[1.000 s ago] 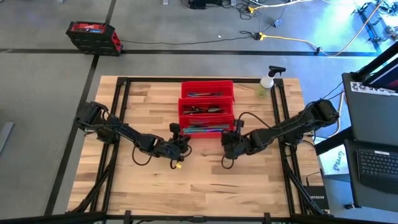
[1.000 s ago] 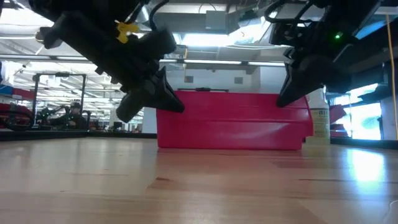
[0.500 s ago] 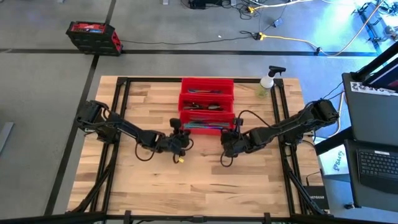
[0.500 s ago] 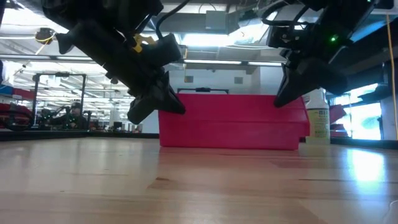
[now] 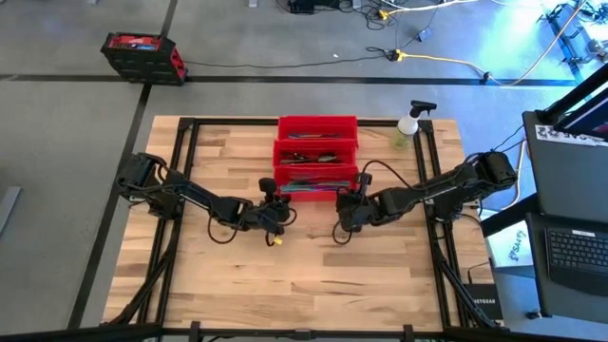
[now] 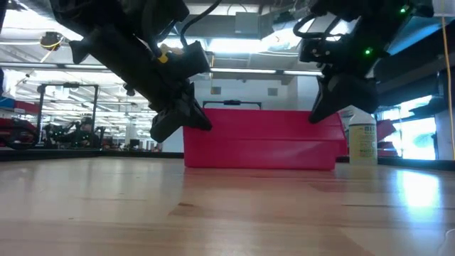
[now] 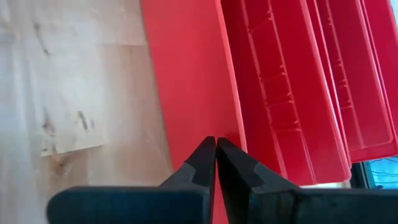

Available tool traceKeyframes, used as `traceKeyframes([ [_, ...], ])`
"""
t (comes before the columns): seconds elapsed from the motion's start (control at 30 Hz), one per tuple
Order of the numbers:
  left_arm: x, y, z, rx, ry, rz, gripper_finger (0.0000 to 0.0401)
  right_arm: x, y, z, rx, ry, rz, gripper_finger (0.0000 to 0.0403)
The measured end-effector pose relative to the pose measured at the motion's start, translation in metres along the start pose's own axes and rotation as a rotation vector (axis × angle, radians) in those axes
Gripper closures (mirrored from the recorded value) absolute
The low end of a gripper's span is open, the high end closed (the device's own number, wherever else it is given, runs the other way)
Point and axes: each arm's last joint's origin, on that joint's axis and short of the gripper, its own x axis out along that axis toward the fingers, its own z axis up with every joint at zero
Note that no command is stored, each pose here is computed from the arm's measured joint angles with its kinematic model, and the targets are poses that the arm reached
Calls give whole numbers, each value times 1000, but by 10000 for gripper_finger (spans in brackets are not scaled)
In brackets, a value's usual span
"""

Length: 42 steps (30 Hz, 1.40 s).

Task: Sort silverware
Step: Return to Home Position

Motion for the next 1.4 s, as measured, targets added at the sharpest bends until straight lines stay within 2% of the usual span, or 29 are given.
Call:
traceKeyframes([
  [0.43,15,16,-5,-38,39,40,401,3,-4,3,-7,-13,-15,402],
  [1.2,15,17,-2,-61,16,40,401,12,-17,3,10,19,-47,402],
  [1.4,13,15,1,-59,-6,38,401,11,-13,4,21,28,101,402],
])
